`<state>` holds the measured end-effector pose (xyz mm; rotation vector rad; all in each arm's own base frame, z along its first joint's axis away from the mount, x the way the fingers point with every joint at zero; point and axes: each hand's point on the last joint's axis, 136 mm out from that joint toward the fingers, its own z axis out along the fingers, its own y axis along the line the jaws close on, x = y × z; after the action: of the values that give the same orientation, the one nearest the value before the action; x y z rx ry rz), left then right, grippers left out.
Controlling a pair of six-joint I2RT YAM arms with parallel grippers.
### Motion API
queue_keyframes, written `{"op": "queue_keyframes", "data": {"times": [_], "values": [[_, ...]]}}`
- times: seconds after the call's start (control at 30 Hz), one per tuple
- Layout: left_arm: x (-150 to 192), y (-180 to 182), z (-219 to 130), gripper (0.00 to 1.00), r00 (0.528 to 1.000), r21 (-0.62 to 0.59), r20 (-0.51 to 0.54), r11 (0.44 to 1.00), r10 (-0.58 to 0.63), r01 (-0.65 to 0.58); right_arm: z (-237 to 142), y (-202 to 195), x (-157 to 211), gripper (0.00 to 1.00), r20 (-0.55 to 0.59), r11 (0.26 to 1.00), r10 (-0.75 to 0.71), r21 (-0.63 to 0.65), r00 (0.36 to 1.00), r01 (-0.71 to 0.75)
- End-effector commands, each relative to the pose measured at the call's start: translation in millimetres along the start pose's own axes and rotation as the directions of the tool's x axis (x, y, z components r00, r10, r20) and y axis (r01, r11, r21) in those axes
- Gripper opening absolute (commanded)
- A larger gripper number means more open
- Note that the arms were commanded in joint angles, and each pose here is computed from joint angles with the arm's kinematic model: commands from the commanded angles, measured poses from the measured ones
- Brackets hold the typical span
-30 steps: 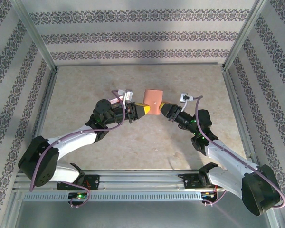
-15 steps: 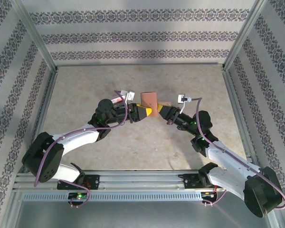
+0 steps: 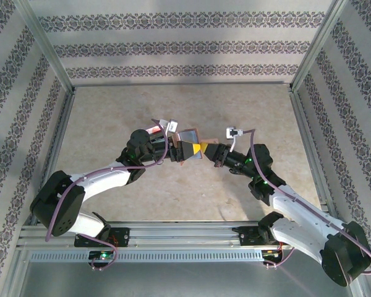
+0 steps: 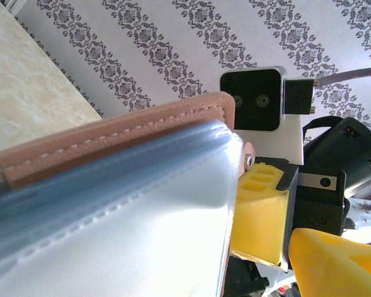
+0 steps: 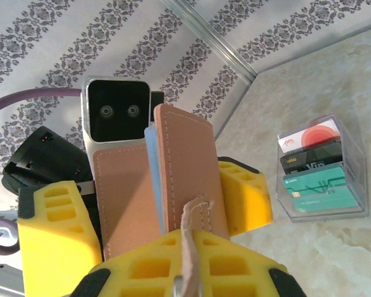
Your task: Take the credit cards out of the card holder
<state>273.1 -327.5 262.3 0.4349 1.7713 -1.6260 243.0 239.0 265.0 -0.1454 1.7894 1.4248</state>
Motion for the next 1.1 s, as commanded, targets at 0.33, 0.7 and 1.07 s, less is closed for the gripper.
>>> {"op": "queue_keyframes", "data": {"times": [0.33,0.7,1.07], "values": [[-7.7,-13.9,-0.1,0.62,0.999,0.03,0.022,0.999,0.04,-0.041,0.8,9.7,-9.5,0.03,0.033,0.999,-0.047,0.0,0.998,0.047],[-9.1,-14.5,-0.9,0.53,0.998,0.028,0.033,0.998,0.05,-0.051,-2.6,22.2,-5.7,0.36,0.016,0.997,-0.056,-0.055,0.998,0.056],[-9.1,-15.4,-2.6,0.48,0.998,0.025,0.036,0.998,0.052,-0.053,-12.8,33.1,-10.0,0.4,0.048,0.994,-0.059,-0.084,0.997,0.063]]}}
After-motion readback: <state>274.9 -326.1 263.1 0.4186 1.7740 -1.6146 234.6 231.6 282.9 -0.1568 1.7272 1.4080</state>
